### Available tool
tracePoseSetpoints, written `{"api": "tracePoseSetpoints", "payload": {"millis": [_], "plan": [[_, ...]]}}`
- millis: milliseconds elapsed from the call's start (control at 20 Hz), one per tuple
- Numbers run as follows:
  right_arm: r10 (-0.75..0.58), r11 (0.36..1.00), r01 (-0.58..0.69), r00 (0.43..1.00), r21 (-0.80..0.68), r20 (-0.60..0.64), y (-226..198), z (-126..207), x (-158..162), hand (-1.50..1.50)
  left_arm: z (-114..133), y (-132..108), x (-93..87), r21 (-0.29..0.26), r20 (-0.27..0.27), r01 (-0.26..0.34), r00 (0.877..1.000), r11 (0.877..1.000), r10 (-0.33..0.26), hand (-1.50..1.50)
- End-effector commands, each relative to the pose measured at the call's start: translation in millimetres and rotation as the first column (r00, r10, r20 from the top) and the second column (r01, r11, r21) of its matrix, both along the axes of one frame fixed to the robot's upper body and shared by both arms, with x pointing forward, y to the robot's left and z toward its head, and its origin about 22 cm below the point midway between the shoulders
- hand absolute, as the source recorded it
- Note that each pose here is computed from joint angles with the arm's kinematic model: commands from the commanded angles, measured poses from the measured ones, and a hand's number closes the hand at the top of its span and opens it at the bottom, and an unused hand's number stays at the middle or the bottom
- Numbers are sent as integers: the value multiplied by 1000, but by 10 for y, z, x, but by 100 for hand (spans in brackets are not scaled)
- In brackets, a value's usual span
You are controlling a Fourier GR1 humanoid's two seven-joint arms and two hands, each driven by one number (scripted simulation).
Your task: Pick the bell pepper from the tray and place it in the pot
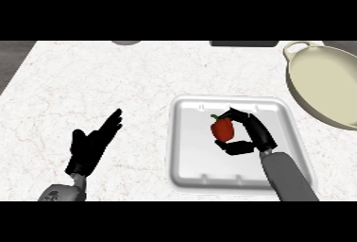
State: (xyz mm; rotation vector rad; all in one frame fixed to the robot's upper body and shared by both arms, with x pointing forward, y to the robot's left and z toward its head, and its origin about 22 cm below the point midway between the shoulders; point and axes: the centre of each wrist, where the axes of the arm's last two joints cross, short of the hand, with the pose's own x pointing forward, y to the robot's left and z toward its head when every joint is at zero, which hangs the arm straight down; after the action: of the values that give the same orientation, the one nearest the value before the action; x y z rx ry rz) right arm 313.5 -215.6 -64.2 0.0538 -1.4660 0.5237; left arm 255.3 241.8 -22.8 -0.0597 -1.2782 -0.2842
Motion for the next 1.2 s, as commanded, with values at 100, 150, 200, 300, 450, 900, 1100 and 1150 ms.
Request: {"api": "tracePoseSetpoints", "payload": {"millis": [100,150,200,300,450,900,1100,1150], "plan": [[22,992,-14,998,125,-66,220,-431,-341,150,-22,57,98,-9,1,-8,1000,1000,8,0],[-7,992,13,999,122,-51,35,-362,-251,150,6,-126,60,7,-5,-3,1000,1000,3,0],[-7,994,8,1000,112,-6,103,-404,-173,150,10,27,48,-5,-13,16,1000,1000,-16,0],[-236,968,233,971,96,29,-1025,-349,-504,150,23,55,-28,11,16,-16,1000,1000,16,0],[-461,887,454,882,85,100,-2072,-25,-788,150,10,200,-30,10,5,-82,997,997,82,0],[-741,665,734,625,138,245,-3436,378,-1801,150,-47,-81,34,-15,3,-14,1000,1000,14,0],[-715,659,752,627,-2,309,-3640,502,-1982,150,18,19,53,-4,-9,-16,1000,1000,16,0],[-715,659,752,624,10,315,-3750,627,-2068,150,-8,17,-122,1,0,-2,1000,1000,2,0]]}}
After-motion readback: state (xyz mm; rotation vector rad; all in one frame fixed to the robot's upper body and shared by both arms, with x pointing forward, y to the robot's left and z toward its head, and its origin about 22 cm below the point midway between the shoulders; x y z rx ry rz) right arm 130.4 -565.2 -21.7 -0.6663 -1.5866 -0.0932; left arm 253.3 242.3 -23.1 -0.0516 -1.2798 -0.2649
